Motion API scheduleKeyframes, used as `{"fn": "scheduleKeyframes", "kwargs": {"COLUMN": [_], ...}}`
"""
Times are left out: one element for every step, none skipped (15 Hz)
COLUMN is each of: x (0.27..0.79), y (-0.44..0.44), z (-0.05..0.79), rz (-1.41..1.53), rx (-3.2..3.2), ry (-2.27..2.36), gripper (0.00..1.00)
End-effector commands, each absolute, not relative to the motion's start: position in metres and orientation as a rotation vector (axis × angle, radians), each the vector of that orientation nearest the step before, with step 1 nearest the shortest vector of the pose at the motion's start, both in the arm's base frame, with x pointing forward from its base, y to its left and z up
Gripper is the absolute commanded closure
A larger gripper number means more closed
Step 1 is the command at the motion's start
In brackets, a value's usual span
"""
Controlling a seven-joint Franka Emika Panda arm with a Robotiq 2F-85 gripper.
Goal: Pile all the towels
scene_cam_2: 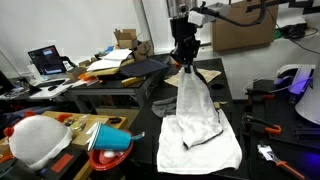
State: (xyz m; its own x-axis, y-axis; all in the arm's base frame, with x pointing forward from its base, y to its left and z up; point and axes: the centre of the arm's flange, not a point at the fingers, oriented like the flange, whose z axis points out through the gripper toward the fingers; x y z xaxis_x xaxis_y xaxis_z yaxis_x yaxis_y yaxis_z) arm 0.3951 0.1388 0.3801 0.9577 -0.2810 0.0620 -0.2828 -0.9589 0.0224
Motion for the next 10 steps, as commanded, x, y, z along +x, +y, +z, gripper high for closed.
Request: {"fn": "scheduleKeyframes", "kwargs": {"x": [0.398, 0.396, 0.395, 0.394, 0.392, 0.391, 0.391, 0.391, 0.392, 0.393], "y": [0.168, 0.177, 0.185, 0.193, 0.199, 0.203, 0.206, 0.208, 0.209, 0.21], "z": [0.357, 0.349, 0.342, 0.334, 0.327, 0.323, 0.32, 0.316, 0.311, 0.305], "rz": [0.103, 0.089, 0.075, 0.062, 0.049, 0.039, 0.031, 0.023, 0.012, 0.005], "rx": [3.073, 3.074, 3.071, 3.067, 3.064, 3.061, 3.058, 3.054, 3.049, 3.046], "ry": [-0.42, -0.398, -0.381, -0.364, -0.352, -0.337, -0.33, -0.326, -0.317, -0.315], "gripper": [0.98, 0.98, 0.98, 0.98, 0.98, 0.98, 0.98, 0.98, 0.98, 0.98]}}
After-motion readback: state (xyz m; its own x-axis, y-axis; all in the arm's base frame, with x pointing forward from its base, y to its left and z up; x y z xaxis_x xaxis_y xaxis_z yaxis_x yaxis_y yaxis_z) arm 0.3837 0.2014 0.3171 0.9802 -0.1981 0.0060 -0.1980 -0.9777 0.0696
